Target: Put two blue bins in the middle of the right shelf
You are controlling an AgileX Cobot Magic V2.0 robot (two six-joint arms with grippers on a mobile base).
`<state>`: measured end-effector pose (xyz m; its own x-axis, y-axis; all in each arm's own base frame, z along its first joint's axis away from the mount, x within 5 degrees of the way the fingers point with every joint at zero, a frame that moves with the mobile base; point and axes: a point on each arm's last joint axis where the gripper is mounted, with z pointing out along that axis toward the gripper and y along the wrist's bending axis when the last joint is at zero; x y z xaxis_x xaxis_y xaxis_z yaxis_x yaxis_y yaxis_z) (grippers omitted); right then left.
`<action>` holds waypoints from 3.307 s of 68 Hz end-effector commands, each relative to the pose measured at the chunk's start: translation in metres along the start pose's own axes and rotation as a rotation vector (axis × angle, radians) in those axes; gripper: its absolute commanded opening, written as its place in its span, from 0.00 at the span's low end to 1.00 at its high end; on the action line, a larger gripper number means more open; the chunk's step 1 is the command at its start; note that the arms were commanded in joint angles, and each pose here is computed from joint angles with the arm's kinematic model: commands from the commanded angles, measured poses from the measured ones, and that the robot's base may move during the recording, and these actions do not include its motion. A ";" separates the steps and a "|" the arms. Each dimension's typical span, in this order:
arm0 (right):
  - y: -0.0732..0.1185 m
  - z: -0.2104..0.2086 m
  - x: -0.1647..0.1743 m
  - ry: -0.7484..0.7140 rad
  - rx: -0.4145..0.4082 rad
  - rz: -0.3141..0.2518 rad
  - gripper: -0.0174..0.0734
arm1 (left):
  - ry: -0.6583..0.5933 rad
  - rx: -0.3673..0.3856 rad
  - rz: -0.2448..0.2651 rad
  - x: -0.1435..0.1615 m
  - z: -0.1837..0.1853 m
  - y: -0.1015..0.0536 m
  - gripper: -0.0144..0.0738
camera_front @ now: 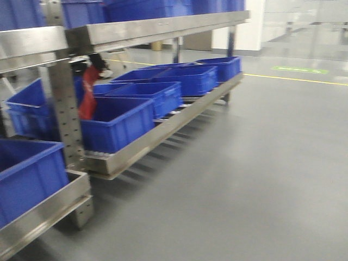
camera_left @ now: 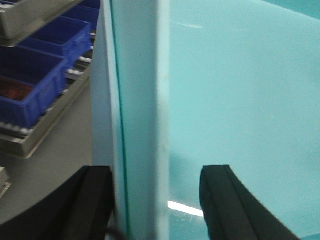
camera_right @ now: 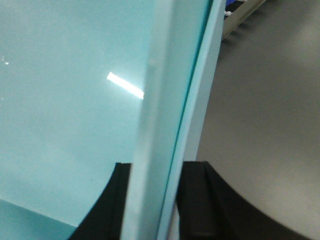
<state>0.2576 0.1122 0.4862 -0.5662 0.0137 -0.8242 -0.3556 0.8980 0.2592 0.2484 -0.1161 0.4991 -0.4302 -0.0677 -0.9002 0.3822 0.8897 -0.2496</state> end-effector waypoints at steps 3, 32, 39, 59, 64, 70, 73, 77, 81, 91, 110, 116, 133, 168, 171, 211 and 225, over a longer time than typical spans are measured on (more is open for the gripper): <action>-0.001 -0.012 -0.011 -0.104 0.010 -0.033 0.02 | -0.105 0.011 0.041 -0.012 -0.013 -0.002 0.04; -0.001 -0.012 -0.011 -0.104 0.010 -0.033 0.02 | -0.105 0.011 0.041 -0.012 -0.013 -0.002 0.04; -0.001 -0.012 -0.011 -0.104 0.010 -0.033 0.02 | -0.105 0.011 0.041 -0.012 -0.013 -0.002 0.04; -0.001 -0.012 -0.011 -0.104 0.010 -0.033 0.02 | -0.105 0.011 0.041 -0.012 -0.013 -0.002 0.04; -0.001 -0.012 -0.011 -0.104 0.010 -0.033 0.02 | -0.105 0.011 0.041 -0.012 -0.013 -0.002 0.04; -0.001 -0.012 -0.011 -0.104 0.010 -0.033 0.02 | -0.105 0.011 0.041 -0.012 -0.013 -0.002 0.04; -0.001 -0.012 -0.011 -0.104 0.010 -0.033 0.02 | -0.105 0.011 0.041 -0.012 -0.013 -0.002 0.04; -0.001 -0.012 -0.011 -0.104 0.010 -0.033 0.02 | -0.105 0.011 0.041 -0.012 -0.013 -0.002 0.04; -0.001 -0.012 -0.011 -0.104 0.010 -0.033 0.02 | -0.105 0.011 0.041 -0.012 -0.013 -0.002 0.04; -0.001 -0.012 -0.011 -0.104 0.010 -0.033 0.02 | -0.105 0.011 0.041 -0.012 -0.013 -0.002 0.04; -0.001 -0.012 -0.011 -0.104 0.010 -0.033 0.02 | -0.105 0.011 0.041 -0.012 -0.013 -0.002 0.04; -0.001 -0.012 -0.011 -0.104 0.010 -0.033 0.02 | -0.105 0.011 0.041 -0.012 -0.013 -0.002 0.04; -0.001 -0.012 -0.011 -0.104 0.010 -0.033 0.02 | -0.105 0.011 0.041 -0.012 -0.013 -0.002 0.04; -0.001 -0.012 -0.011 -0.104 0.010 -0.033 0.02 | -0.107 0.011 0.041 -0.012 -0.013 -0.002 0.04; -0.001 -0.012 -0.011 -0.104 0.010 -0.033 0.02 | -0.109 0.011 0.041 -0.012 -0.013 -0.002 0.04; -0.001 -0.012 -0.011 -0.104 0.010 -0.033 0.02 | -0.124 0.013 0.041 -0.014 -0.013 -0.002 0.04; -0.001 -0.012 -0.011 -0.104 0.010 -0.033 0.02 | -0.126 0.014 0.041 -0.014 -0.013 -0.002 0.04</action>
<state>0.2577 0.1121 0.4862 -0.5658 0.0130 -0.8245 -0.3551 0.8986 0.2578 0.2490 -0.1162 0.5005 -0.4156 -0.0734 -0.9066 0.3851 0.8888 -0.2485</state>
